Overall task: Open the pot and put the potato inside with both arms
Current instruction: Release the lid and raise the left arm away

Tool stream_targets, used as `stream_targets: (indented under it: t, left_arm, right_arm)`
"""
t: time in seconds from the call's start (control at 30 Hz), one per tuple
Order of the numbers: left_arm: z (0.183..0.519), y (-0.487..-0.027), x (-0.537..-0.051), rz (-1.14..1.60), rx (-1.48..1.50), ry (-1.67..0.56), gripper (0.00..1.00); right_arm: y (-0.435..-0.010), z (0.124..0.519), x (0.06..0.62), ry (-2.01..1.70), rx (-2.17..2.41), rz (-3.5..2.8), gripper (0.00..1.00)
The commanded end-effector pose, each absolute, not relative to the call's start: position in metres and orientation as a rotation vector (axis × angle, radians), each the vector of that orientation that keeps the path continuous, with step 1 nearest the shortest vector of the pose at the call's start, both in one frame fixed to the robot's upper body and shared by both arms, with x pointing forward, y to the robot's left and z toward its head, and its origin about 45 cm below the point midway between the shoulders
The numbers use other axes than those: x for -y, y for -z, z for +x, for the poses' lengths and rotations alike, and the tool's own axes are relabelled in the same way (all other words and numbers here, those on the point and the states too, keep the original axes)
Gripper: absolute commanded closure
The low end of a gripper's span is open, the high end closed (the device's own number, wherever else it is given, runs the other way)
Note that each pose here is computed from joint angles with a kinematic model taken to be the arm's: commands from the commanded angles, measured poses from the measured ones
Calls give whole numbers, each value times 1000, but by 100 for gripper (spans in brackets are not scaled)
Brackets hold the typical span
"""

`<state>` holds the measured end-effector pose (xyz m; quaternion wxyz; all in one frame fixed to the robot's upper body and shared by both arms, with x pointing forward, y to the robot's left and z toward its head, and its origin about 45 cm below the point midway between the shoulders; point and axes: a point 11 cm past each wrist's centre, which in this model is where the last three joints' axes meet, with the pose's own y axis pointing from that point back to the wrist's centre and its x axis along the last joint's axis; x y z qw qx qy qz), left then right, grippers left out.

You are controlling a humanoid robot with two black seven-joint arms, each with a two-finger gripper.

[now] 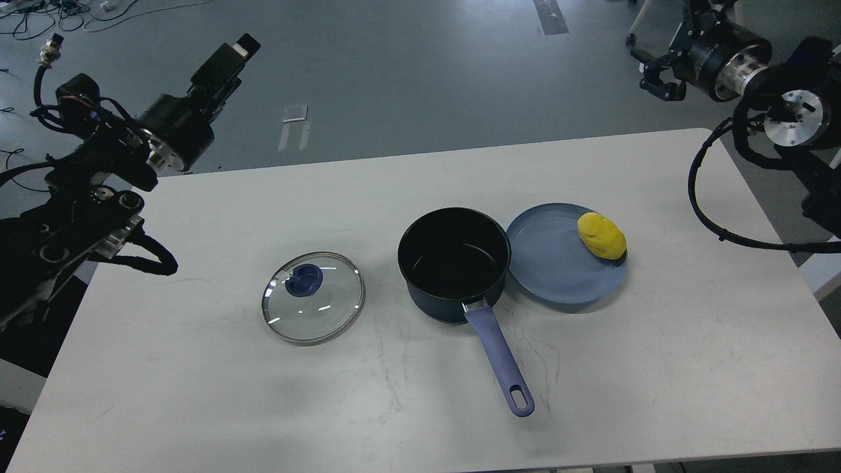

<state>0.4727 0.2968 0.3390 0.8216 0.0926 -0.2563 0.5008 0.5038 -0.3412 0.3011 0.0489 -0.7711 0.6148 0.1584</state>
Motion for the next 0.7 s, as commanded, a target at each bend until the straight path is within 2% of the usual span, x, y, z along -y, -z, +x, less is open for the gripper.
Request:
stream_targets:
  t: [0.0,0.2,0.3,0.57,0.67]
  left_arm:
    - [479,-357,-282,12,341,-1069,0]
    - [486,-352,-259,-136,-77,-1049,0]
    - [486,-343,-252,-179,-191,-1046,0]
    - [479,-326,-251,-278,-369,-1019,0]
    - [479,-327,-253,-301,-398,-1013,0]
  right_arm:
    - [-300,504,338,-485,-1867,-2357,0]
    - [-298,502,319,-466,-1823,-2437,0]
    - [-297,501,310,-460,-1799,-2473,0]
    - [-302,496,289,-388,-1736,-2604,0]
    - [-312,494,303,-249,-1783,-2685,0]
